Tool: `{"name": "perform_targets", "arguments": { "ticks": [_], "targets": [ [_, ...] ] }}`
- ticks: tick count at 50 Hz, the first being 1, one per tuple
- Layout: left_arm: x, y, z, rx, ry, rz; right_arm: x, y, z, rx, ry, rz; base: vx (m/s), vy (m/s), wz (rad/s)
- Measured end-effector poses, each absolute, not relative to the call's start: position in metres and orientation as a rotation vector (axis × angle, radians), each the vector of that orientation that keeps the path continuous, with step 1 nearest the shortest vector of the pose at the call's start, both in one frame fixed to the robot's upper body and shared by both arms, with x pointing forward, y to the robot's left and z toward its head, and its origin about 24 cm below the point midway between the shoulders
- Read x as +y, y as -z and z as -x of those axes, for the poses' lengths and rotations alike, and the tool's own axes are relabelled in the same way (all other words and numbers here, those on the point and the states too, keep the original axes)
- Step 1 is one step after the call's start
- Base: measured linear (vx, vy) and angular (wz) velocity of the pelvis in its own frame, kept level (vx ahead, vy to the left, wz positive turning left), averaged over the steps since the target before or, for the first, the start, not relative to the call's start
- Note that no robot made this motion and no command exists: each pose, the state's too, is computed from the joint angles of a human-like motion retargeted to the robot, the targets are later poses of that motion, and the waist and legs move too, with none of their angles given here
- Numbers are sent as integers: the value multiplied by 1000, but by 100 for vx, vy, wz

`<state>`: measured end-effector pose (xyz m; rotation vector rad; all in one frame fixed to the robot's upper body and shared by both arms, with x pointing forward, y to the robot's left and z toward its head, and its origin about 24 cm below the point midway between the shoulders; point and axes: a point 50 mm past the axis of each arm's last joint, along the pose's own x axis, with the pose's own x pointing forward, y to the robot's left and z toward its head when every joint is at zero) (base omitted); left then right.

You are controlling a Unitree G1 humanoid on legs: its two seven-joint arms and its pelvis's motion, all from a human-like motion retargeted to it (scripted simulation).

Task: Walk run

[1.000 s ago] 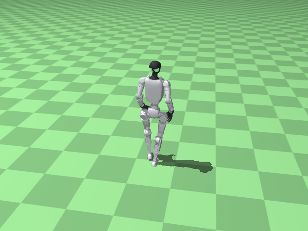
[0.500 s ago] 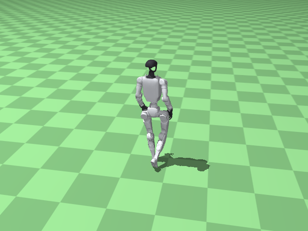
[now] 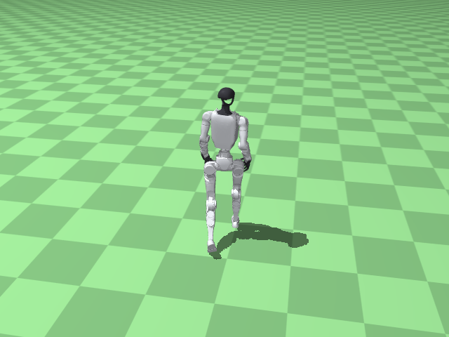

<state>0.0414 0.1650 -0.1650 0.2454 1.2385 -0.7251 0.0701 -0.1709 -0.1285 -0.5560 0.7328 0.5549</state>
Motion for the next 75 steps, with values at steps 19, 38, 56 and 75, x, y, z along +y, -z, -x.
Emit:
{"name": "perform_targets", "arguments": {
  "ticks": [19,38,56,75],
  "targets": [
    [169,145,-84,915,643,-385,-182,142,-49,914,-780,652,75,-27,-40],
    [188,150,-79,1074,615,-312,-173,145,-54,897,-748,689,89,-7,-54],
    [172,158,-63,1169,754,-295,-177,130,-67,753,-449,557,73,-8,55],
    [176,148,-81,1007,752,-380,-191,136,-68,877,-680,712,80,-37,26]
  ]
}}
